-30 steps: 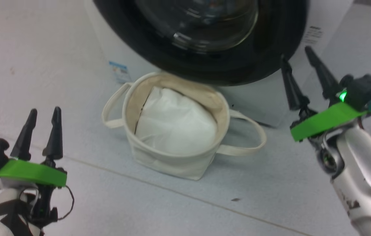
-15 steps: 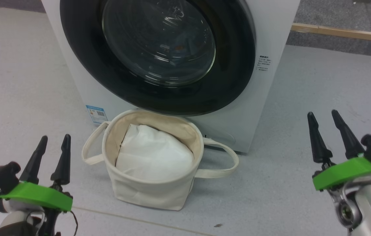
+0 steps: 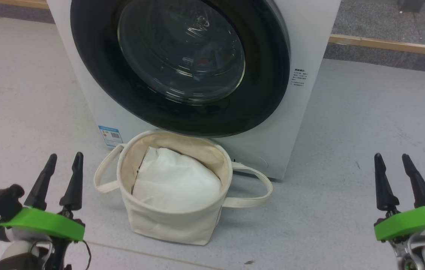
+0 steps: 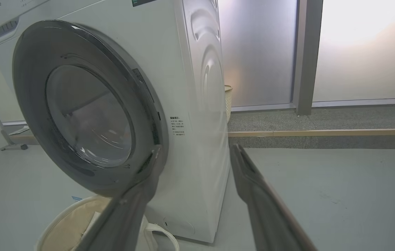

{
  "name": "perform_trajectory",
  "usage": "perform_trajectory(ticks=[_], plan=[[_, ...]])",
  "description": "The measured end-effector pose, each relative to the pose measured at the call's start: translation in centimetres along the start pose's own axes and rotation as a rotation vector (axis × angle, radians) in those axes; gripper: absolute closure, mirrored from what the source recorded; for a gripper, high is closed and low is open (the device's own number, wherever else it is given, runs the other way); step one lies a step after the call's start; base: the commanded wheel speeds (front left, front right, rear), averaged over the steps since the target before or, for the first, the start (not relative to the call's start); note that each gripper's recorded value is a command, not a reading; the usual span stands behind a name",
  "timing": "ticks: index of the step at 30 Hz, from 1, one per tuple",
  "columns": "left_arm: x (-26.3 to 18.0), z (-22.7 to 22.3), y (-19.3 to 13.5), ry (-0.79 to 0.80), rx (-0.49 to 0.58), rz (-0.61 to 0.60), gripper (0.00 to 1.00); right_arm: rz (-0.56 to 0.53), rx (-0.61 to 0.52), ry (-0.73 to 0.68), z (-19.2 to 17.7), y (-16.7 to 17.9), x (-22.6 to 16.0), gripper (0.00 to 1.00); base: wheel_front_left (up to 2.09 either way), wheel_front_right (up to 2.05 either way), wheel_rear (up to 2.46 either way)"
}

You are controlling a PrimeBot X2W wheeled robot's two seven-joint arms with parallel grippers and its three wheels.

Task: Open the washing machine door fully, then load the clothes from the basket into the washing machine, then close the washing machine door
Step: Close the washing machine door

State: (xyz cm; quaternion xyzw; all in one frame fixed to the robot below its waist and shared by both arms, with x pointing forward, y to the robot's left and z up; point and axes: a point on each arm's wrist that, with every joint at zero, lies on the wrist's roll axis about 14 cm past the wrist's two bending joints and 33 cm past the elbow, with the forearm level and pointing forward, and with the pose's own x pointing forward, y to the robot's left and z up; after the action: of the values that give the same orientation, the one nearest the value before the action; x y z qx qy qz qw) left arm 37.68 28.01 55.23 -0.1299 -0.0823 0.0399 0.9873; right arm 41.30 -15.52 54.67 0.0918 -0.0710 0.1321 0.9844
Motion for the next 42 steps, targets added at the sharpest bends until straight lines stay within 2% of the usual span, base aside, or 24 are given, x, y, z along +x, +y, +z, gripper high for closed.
perform_trajectory(ticks=[8,42], plan=[[-0.2,-0.2,-0.5,0.011,-0.029,-0.012,0.0,-0.013,-0.002,-0.002,0.0,-0.3,-0.1,0.0,0.0,0.0,0.0],[0.1,-1.4,-0.4,0.057,-0.021,-0.019,0.0,-0.033,0.018,0.031,-1.5,-0.6,-0.3,0.0,0.0,0.0,0.0]])
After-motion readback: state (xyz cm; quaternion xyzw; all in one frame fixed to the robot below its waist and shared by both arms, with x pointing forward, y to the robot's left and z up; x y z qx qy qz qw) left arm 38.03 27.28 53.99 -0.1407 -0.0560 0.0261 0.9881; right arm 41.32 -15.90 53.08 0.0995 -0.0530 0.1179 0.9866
